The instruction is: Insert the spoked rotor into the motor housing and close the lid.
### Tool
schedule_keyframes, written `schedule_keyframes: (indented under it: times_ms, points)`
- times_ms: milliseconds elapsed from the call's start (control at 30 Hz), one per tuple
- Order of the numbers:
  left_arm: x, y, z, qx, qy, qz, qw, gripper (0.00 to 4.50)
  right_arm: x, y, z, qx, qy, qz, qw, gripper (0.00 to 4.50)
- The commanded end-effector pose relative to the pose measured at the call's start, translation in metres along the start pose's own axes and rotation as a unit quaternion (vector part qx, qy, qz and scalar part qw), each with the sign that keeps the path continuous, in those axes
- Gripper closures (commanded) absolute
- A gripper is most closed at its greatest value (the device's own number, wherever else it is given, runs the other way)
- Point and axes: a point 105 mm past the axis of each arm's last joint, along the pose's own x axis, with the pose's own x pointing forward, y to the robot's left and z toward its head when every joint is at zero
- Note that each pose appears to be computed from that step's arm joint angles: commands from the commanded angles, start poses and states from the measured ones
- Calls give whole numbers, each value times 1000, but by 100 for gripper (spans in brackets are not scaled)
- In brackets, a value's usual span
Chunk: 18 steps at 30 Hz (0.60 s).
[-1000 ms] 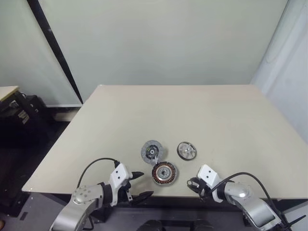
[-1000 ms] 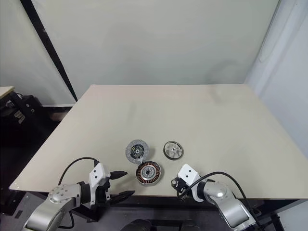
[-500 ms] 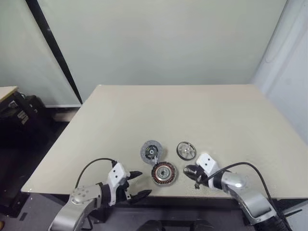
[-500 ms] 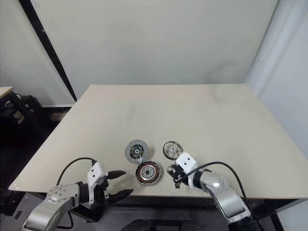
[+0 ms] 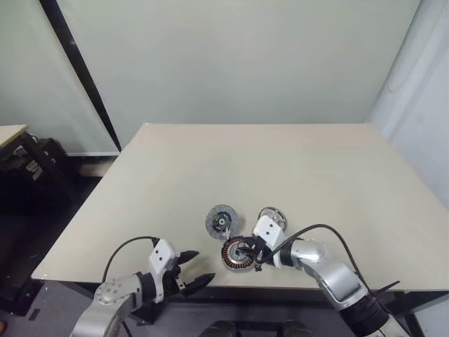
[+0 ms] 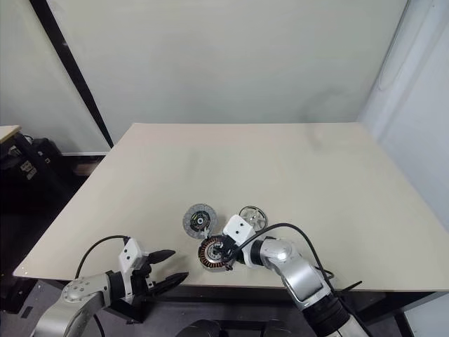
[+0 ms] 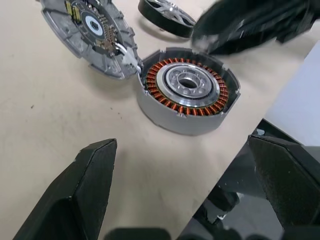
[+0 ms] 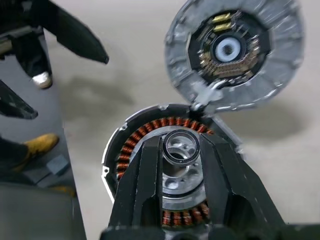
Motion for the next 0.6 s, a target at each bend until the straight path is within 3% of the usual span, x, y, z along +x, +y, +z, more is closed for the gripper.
schedule_keyframes:
  times_ms: [33, 600]
  points:
    - [-2, 0, 9, 22, -15, 4, 1000, 0, 4, -3, 9, -16, -11, -5, 1000, 372]
    - [0, -1, 12, 34, -18, 4, 999, 0, 15, 1, 4, -1, -10, -4, 1000, 372]
